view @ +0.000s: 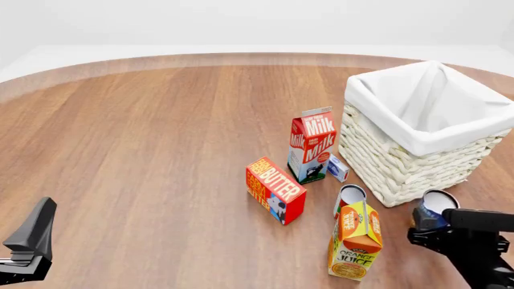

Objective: Pick up the alphabet soup, and put it in the basket.

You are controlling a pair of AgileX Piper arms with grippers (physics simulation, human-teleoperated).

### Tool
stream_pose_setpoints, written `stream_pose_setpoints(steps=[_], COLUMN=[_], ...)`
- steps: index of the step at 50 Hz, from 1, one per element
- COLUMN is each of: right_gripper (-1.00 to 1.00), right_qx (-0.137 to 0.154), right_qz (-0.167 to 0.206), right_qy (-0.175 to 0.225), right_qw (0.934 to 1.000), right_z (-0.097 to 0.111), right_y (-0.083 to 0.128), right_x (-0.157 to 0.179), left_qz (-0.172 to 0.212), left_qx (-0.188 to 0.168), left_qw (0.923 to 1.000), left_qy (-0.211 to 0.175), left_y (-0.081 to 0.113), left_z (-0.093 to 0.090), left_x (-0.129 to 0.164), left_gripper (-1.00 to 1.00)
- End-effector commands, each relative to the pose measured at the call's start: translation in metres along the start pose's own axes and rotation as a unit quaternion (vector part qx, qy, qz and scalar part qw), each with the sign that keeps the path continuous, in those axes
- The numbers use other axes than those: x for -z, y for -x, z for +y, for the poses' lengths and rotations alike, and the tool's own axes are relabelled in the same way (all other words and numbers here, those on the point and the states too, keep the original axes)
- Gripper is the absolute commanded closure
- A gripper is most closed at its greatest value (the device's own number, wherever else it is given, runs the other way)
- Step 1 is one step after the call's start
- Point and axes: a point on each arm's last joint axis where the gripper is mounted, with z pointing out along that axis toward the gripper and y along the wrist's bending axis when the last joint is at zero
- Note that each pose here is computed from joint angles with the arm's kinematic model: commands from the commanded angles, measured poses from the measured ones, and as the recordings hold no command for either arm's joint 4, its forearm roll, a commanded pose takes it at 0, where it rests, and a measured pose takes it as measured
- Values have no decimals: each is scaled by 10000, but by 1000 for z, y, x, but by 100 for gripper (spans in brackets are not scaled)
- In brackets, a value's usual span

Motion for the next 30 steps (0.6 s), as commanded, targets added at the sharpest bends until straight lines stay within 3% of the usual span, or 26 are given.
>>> stream_pose_setpoints(steps=[1, 12, 30], right_gripper=[100, 100, 100], right_qx=[-149, -135, -22], right_qz=[-200, -317, -569], right_qy=[-70, -128, -173], right_qw=[9997, 9993, 9982], right_z=[-3, -4, -4], right_y=[25, 32, 34], right_x=[31, 82, 95], left_qz=[1, 0, 0], left_qx=[0, -1, 0], left_qw=[10000, 10000, 10000], left_qy=[0, 0, 0], left_y=[0, 0, 0], left_z=[0, 0, 0], left_x=[0, 0, 0], left_gripper=[-100, -100, -100])
